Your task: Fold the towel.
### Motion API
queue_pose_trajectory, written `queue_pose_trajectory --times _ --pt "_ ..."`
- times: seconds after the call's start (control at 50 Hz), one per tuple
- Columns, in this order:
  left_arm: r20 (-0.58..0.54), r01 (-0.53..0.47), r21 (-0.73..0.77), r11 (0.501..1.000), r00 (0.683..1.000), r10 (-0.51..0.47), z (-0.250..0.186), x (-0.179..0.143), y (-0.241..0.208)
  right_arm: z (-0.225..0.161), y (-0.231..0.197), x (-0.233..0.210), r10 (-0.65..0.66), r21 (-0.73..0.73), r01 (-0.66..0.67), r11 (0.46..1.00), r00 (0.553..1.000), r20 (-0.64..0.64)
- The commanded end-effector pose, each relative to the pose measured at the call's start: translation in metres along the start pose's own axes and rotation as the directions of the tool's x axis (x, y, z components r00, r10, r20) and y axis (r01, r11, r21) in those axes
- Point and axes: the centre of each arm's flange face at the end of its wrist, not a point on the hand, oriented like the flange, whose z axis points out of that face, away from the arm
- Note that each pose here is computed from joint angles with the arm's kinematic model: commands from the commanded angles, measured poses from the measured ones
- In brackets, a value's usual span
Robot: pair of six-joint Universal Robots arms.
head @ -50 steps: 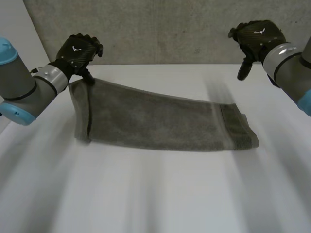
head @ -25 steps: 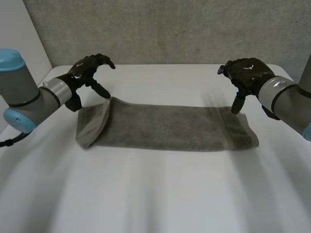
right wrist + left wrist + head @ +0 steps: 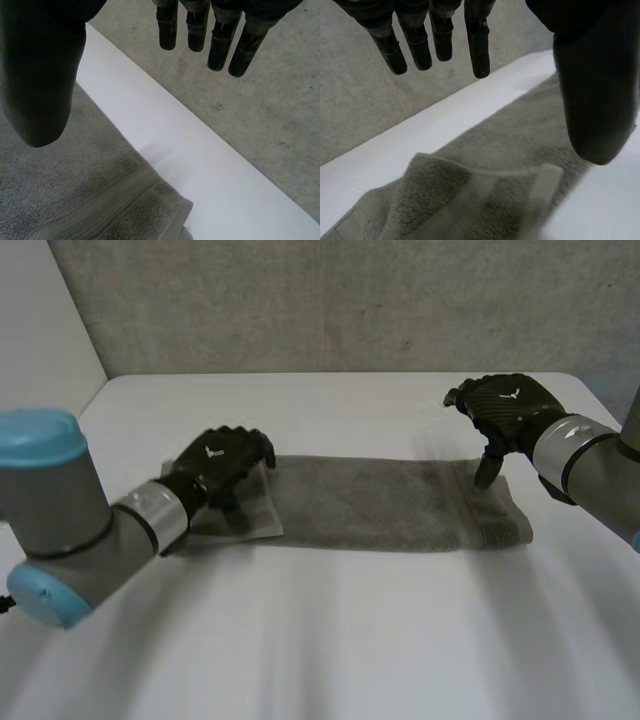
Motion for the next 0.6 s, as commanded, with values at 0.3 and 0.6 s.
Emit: queue_pose_trajectory --times 0.3,0.6 --pt "0.115 -0.287 -0.047 0.957 0.95 0.291 0.009 -0.004 0.055 -0.003 0.021 -0.01 -0.034 -0.044 0.035 0.998 0.999 0.026" --pt "0.241 -0.307 -0.033 0.951 0.921 0.306 0.029 -0.047 0.05 -0.002 0.028 -0.013 -0.036 -0.058 0.038 0.998 0.999 0.031"
